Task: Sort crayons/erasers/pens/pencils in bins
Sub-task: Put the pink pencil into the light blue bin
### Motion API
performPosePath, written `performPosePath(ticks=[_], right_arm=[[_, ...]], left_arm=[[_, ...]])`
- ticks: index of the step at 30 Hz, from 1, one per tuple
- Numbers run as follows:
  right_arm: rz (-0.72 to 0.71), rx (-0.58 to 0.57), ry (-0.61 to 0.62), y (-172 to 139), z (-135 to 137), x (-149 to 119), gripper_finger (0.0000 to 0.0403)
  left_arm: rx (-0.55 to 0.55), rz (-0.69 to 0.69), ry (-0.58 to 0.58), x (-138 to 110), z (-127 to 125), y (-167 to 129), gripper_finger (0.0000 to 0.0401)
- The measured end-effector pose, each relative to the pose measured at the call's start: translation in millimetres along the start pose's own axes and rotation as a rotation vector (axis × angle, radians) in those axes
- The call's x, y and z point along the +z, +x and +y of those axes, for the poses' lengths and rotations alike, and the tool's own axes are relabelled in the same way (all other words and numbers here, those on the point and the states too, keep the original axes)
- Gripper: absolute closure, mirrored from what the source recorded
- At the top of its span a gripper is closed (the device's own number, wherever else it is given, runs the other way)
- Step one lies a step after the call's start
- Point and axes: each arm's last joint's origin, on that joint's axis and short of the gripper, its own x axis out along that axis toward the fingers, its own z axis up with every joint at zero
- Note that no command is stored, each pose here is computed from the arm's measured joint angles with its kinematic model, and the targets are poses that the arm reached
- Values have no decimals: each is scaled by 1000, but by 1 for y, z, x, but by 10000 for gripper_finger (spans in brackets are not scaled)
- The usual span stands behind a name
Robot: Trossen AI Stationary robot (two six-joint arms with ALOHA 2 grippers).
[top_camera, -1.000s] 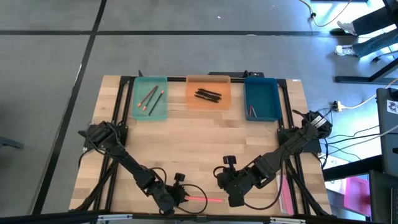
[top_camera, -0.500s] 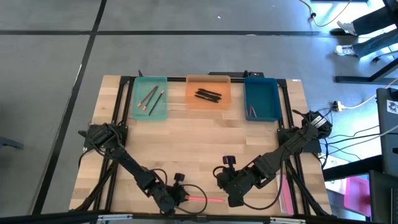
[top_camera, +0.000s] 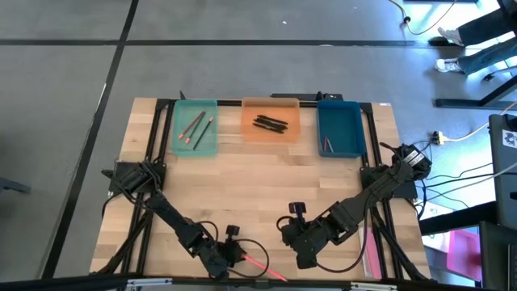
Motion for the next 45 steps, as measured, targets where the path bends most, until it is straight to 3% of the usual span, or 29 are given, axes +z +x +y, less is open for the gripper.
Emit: performPosePath(ticks=[6, 16, 33, 45], right_arm=[[0, 0, -1, 0, 0, 0, 290], [0, 0, 0, 0, 0, 0, 290], [2, -1, -1, 0, 0, 0, 290], [24, 2, -29, -3, 8, -7, 290]], left_arm=[[10, 5, 7, -1, 1, 0, 324], [12, 13, 9, -2, 1, 1, 393], [18, 10, 5, 1, 3, -3, 399], [120, 4, -3, 28, 16, -44, 401]])
